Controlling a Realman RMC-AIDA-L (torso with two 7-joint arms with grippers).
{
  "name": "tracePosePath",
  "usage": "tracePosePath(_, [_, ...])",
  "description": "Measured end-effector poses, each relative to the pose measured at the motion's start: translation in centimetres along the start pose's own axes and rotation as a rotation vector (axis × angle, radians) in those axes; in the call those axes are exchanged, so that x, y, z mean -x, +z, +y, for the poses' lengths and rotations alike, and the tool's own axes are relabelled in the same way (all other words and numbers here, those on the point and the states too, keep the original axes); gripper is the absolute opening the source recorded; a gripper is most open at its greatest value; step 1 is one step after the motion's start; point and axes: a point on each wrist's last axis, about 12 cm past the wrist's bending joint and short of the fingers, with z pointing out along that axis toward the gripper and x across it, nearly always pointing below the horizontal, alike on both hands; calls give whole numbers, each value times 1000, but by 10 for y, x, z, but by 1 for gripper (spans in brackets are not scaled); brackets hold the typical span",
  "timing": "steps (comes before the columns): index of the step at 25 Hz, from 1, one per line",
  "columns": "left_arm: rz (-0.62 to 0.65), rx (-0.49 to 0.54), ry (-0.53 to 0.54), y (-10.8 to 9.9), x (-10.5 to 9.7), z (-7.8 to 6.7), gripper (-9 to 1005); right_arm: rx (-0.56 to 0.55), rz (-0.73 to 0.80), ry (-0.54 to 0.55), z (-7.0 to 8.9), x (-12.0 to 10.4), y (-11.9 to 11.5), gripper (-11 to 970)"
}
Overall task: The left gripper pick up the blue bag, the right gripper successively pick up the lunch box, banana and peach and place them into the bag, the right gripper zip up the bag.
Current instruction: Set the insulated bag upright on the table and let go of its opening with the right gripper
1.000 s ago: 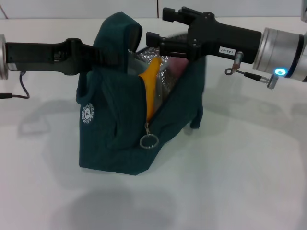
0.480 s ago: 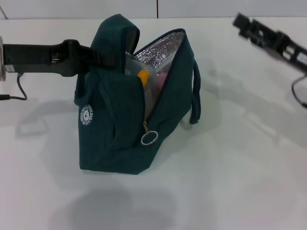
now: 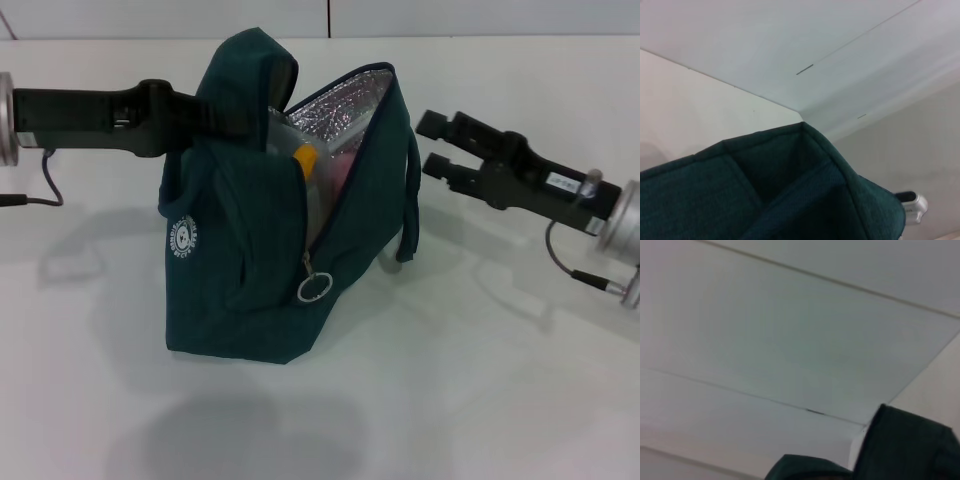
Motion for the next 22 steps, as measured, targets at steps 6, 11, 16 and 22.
tracePosePath(6, [10,-5,4,4,0,-1,28,19,27,-18,7,5,13,789])
tracePosePath(11, [17,-12,11,8,0,-2,27,19,41,-32,10,6,19,766])
tracePosePath(16, [24,-19,10,9,-1,-3,27,13,41,-45,9,6,19,742])
tracePosePath(22, [31,-28,7,11,-3,-3,27,5,26,-104,7,6,17,683])
